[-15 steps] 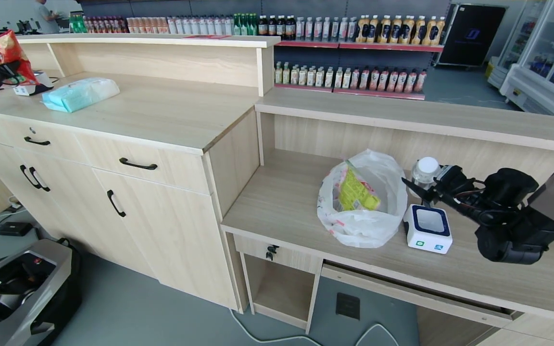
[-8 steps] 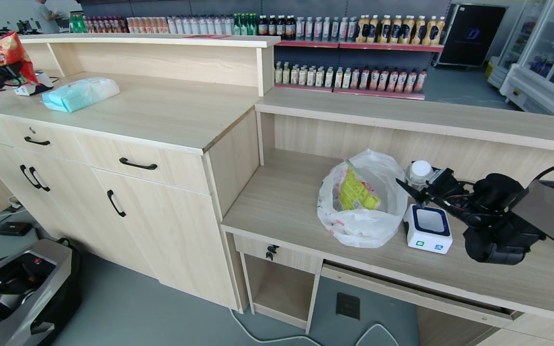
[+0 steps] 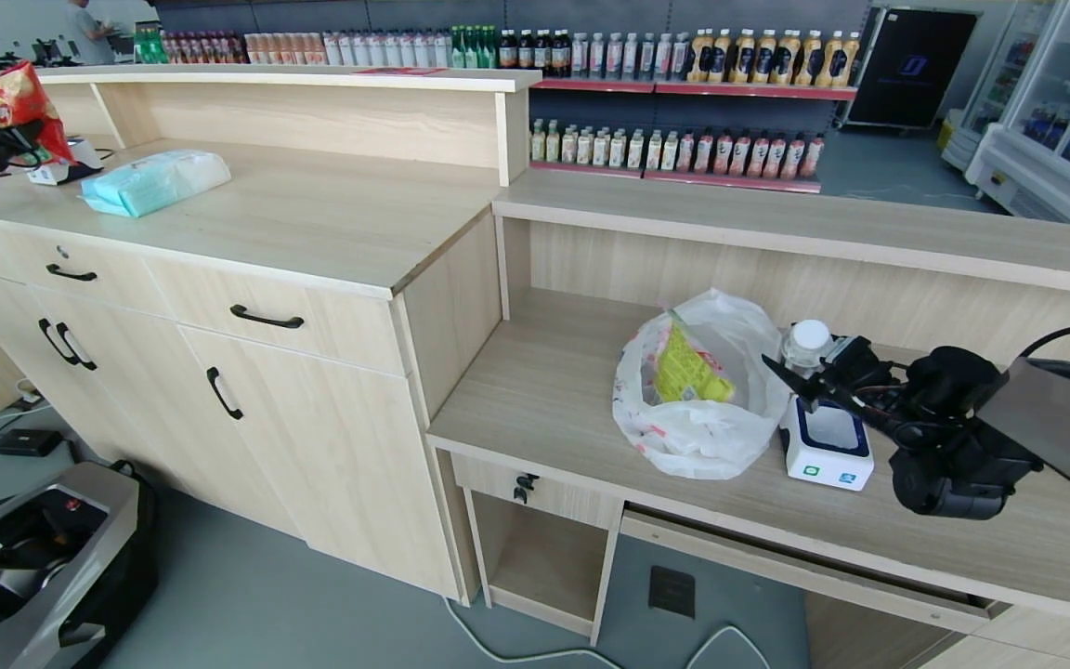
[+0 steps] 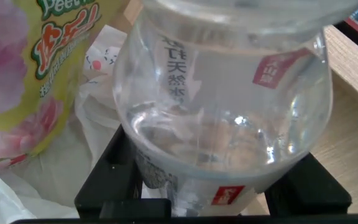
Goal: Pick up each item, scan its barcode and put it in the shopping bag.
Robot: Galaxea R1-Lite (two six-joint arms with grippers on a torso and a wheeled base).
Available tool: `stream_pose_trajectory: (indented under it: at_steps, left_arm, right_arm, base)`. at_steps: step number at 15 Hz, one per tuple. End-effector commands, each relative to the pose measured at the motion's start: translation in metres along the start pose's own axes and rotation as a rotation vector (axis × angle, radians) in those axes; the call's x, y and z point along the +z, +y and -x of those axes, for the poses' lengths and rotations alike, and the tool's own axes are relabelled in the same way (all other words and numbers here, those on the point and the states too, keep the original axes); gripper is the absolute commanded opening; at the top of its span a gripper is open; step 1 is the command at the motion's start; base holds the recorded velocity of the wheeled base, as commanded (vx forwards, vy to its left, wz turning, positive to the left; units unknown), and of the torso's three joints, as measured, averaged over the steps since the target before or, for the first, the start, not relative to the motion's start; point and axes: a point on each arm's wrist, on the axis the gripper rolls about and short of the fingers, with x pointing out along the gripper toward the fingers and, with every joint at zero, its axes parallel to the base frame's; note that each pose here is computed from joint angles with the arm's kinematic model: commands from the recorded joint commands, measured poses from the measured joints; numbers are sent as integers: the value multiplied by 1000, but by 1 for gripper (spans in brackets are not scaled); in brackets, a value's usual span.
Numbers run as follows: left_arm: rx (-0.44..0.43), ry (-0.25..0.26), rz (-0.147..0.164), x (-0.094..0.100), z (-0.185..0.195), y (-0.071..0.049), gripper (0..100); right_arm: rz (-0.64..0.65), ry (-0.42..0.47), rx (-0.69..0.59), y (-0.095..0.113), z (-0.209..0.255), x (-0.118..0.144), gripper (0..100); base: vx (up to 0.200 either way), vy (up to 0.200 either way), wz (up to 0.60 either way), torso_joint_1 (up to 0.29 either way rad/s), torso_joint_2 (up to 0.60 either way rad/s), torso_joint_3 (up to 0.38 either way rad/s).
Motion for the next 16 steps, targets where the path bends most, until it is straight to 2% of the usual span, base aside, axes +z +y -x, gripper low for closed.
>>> stream_pose_trajectory:
  at_steps: [1,3,8,16]
  left_arm:
    - [1,0,1,0,0,0,100]
    - [1,0,1,0,0,0,100]
    - [1,0,1,0,0,0,100]
    - [1,0,1,0,0,0,100]
  right_arm:
    - [18,-16,-12,-10,1,13,0]
    - [24,-7,-26,-19,8,15,0]
    - [30,63,-36,-23,30,0,0]
    - [34,67,-46,-27,32,0,0]
  base:
    - [0,0,0,0,0,0]
    - [0,0,0,0,0,0]
    - [0,0,0,0,0,0]
    - [0,0,0,0,0,0]
